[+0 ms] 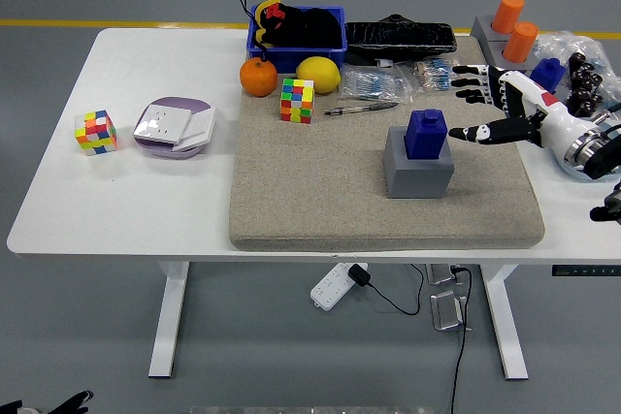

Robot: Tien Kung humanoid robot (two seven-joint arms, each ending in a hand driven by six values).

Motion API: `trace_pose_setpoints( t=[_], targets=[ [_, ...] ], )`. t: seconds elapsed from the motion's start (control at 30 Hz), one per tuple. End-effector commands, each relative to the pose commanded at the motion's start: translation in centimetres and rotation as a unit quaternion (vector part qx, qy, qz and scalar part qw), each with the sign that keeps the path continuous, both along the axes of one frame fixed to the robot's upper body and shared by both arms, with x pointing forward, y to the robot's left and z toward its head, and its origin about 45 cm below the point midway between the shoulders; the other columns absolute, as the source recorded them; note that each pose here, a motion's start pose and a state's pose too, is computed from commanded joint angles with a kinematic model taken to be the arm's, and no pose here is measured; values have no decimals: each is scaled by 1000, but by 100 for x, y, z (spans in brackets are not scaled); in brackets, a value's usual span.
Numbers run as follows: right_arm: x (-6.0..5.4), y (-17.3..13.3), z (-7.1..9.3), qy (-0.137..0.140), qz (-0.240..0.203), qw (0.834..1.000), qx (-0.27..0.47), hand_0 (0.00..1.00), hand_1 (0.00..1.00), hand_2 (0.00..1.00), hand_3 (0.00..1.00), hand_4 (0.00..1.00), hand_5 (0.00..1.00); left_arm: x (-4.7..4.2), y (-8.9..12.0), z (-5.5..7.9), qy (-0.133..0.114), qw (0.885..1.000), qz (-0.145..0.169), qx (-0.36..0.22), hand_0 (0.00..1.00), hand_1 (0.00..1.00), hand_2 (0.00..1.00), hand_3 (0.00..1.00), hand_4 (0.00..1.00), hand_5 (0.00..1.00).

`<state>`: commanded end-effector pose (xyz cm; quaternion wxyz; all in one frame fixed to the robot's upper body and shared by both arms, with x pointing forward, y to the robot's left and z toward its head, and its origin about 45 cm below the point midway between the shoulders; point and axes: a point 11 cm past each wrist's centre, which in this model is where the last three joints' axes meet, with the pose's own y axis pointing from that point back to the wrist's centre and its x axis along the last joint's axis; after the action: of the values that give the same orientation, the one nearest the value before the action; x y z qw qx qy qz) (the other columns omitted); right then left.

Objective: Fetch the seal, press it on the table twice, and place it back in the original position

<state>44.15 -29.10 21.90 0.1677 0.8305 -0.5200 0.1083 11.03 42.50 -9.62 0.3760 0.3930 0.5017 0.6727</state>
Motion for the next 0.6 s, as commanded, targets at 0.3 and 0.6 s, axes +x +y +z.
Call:
trace_pose_setpoints(
  t=[0.3, 0.6],
  targets=[
    [43, -11, -114, 15, -6, 1000, 1, 879, 856, 867, 920, 977, 2, -44, -34, -22, 6, 1000, -4, -4, 808, 784, 762, 800, 677, 436],
    [30, 15, -263, 27, -17, 999, 16, 874, 834, 838, 902, 976, 2, -27, -60, -25, 6, 1000, -9, -6, 809, 785, 763, 800, 677, 435]
  ],
)
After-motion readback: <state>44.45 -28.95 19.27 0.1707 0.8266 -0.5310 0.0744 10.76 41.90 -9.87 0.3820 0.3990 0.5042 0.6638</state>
